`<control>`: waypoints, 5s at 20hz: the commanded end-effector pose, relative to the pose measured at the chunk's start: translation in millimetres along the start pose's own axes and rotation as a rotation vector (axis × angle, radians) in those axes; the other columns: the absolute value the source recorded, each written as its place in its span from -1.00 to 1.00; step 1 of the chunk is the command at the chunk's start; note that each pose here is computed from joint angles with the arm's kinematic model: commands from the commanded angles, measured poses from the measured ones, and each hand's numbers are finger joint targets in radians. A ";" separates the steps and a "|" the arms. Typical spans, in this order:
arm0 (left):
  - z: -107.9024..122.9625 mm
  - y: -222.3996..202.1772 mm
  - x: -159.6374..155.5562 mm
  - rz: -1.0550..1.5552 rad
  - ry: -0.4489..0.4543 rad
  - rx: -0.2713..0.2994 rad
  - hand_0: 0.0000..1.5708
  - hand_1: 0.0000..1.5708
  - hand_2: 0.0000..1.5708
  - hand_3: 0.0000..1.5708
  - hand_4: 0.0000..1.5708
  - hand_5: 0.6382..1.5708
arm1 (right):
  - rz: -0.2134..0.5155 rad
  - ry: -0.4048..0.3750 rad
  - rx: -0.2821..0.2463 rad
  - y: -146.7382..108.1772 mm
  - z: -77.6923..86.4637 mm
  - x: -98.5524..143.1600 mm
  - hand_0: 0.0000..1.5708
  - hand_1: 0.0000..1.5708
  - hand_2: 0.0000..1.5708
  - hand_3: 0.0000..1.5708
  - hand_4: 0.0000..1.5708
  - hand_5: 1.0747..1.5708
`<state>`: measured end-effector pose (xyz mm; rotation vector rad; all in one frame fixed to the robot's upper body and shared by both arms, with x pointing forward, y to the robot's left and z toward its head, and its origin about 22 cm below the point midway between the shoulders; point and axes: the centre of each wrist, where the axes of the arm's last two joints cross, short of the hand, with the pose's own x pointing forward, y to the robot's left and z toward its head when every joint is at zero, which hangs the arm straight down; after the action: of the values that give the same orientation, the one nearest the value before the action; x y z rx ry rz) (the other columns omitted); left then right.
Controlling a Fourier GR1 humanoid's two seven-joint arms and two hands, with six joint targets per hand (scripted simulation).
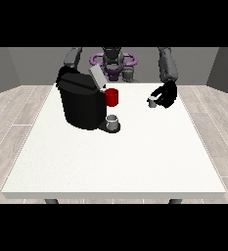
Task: Insert the coffee pod into the coffee machine and close the lid
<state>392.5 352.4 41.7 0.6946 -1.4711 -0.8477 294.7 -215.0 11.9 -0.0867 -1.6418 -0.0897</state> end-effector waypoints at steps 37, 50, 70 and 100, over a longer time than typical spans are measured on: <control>-72.9 95.6 157.1 0.020 -0.150 0.092 0.61 0.61 0.65 0.57 -0.38 1.00 | 0.033 -0.032 0.074 5.3 -13.7 14.0 -1.00 -1.00 -1.00 -1.00 -0.39 1.00; -78.1 90.4 174.4 -0.020 -0.197 0.093 0.59 0.59 0.65 0.54 -0.36 1.00 | -0.004 -0.076 0.056 13.0 -17.8 22.5 -1.00 -1.00 -1.00 -1.00 -0.35 1.00; -76.2 89.0 159.4 -0.016 -0.191 0.032 0.55 0.55 0.61 0.49 -0.38 1.00 | -0.013 -0.044 -0.008 -9.8 -20.6 21.5 -1.00 -1.00 -1.00 -1.00 -0.43 1.00; -74.9 124.1 171.0 -0.214 -0.211 -0.007 -1.00 -1.00 -1.00 -1.00 -1.00 1.00 | 0.005 -0.084 -0.013 10.8 -26.7 24.9 -1.00 -1.00 -1.00 -1.00 -0.54 1.00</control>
<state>461.8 263.0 229.9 0.7730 -1.6346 -1.0605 319.0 -210.9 38.3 -0.0872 -1.7288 -0.0846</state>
